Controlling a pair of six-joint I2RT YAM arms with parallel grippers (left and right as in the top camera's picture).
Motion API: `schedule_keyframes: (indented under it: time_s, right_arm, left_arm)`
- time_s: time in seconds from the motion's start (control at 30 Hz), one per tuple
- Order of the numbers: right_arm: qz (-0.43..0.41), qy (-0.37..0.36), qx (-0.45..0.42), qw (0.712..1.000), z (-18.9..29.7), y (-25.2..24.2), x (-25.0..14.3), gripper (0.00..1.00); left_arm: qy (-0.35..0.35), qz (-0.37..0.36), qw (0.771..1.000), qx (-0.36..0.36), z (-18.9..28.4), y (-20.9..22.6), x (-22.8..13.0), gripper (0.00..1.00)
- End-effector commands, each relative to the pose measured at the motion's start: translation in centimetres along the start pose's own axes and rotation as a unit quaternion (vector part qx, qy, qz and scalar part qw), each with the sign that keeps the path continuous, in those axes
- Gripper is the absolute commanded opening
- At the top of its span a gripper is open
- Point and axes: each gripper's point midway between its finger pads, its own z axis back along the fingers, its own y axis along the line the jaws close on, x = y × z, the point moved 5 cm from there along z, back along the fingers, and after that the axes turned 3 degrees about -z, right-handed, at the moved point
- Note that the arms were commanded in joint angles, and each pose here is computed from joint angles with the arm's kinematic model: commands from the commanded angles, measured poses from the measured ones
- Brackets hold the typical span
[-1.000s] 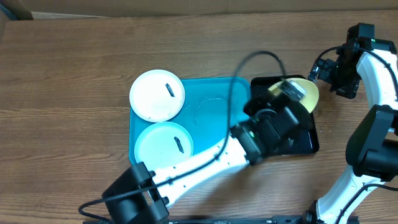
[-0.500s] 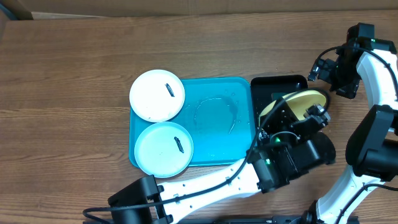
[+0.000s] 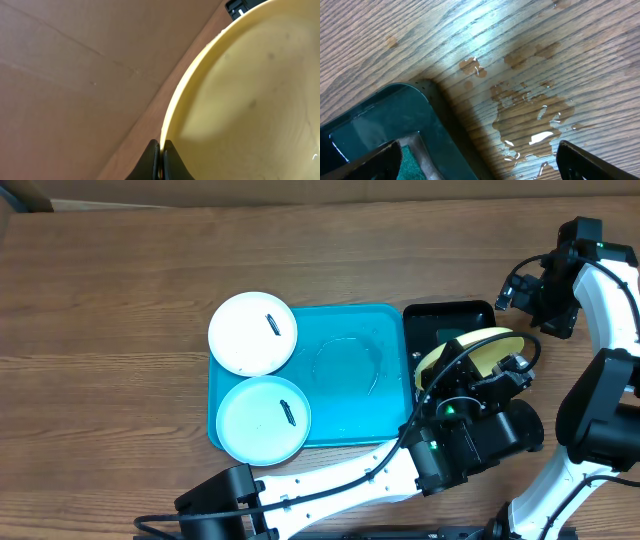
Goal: Clean dirty plates on tray and stack at the side
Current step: 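Lift the yellow plate with left gripper and swing it rightward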
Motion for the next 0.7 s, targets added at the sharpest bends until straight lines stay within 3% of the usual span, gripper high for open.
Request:
schedule_keyframes:
  time_s: [0.0,0.23,0.37,0.53,0.67]
  right_arm:
    - [0.0,-0.033,0.014,0.999,2.3,0.5,0.7,1.0]
    - [0.0,-0.033,0.014,0.999,2.3,0.5,0.7,1.0]
    - [0.0,-0.033,0.014,0.999,2.3,0.5,0.7,1.0]
    - [-0.001,-0.033,0.014,0.999,2.3,0.5,0.7,1.0]
    - [0.0,-0.033,0.014,0.999,2.3,0.5,0.8,1.0]
  left_arm:
    - [0.001,0.034,0.999,0.011,-0.1,0.6,0.5,0.04]
    - [0.025,0.089,0.995,-0.03,-1.8,0.2,-1.1,0.04]
    - [0.051,0.142,0.984,-0.099,-3.4,-0.7,-2.5,0.04]
    - [0.094,0.234,0.941,-0.226,-5.9,-1.7,-4.4,0.04]
    - [0.131,0.318,0.877,-0.335,-8.3,-1.1,-6.4,0.04]
